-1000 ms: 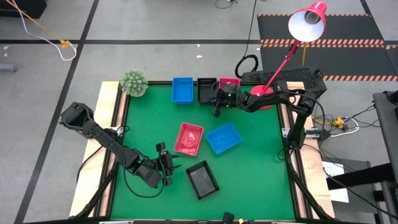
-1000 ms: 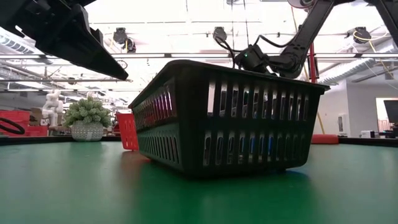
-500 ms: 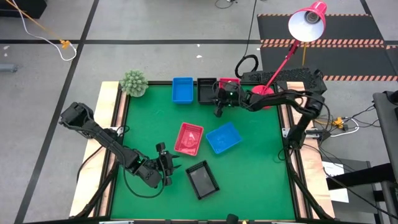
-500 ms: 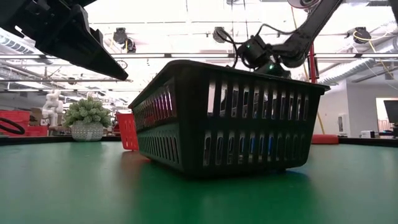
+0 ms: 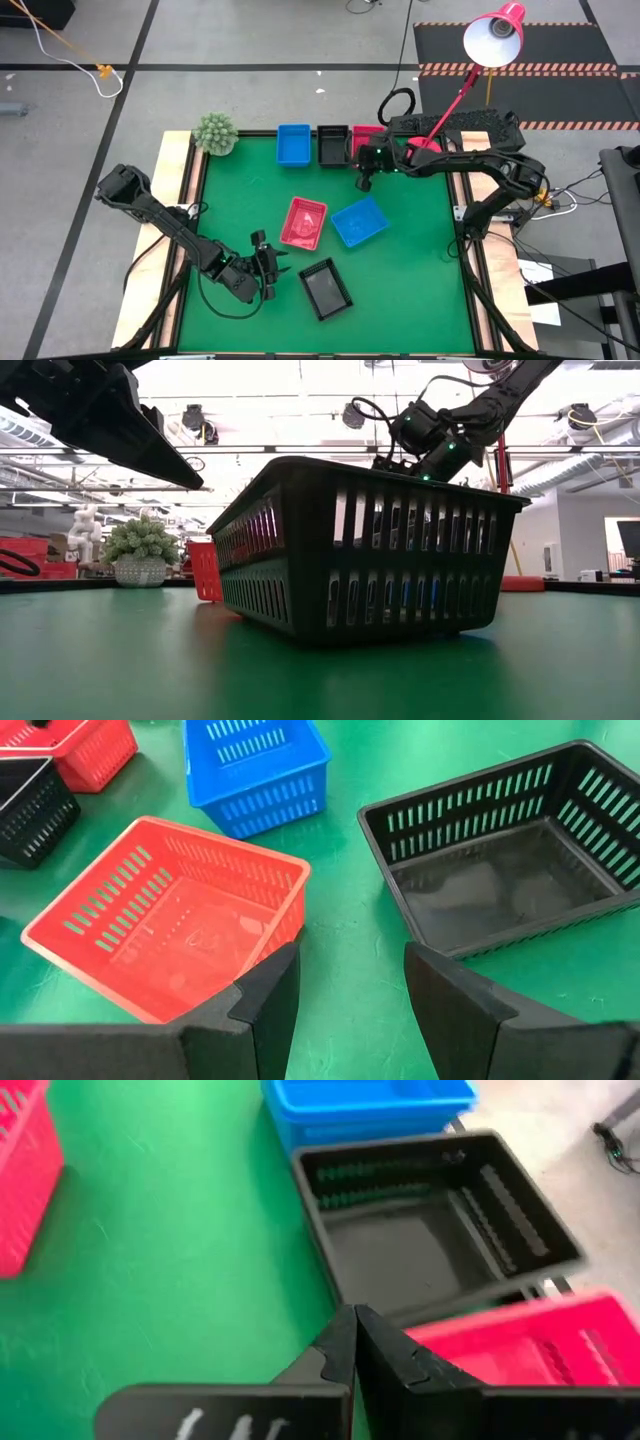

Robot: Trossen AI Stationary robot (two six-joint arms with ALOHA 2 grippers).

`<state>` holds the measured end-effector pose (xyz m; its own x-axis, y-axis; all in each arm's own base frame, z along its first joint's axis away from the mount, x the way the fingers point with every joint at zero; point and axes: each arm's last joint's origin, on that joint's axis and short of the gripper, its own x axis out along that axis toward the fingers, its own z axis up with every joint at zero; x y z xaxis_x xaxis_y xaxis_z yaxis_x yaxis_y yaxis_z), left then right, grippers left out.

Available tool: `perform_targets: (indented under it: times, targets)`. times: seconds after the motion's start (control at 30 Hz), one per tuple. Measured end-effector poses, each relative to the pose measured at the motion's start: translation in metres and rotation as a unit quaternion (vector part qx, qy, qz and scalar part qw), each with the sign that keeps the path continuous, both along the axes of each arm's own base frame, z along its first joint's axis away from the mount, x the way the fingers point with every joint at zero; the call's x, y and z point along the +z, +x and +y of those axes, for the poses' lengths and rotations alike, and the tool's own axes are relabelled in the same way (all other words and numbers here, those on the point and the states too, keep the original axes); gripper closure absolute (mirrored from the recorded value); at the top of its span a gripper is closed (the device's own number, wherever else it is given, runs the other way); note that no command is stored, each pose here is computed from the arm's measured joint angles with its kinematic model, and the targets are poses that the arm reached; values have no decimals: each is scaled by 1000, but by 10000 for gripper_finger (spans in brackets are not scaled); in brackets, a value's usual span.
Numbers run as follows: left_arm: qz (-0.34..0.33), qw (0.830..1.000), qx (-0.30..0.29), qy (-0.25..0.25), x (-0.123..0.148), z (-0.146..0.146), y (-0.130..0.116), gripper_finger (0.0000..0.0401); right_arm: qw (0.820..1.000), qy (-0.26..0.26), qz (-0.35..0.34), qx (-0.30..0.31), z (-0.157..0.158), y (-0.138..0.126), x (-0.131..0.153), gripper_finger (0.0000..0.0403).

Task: Stack baskets by color
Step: Stack the bottom left black basket on the top black basket

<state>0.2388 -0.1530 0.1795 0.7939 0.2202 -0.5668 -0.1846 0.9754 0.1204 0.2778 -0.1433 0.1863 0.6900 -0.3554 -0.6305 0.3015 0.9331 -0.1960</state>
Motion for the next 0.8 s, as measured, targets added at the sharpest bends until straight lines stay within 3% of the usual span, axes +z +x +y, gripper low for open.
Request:
perform_targets:
  times: [0.37,0.6,0.8]
  targets:
    - [1,1000,2,4,0,2,1,217,997,-21,21,71,28,14,-6,401]
    - [2,1000,6,10,0,6,4,217,995,-44,73,57,39,13,-11,401]
    - [2,1000,8,10,0,7,5,217,996,-38,69,50,44,15,-11,401]
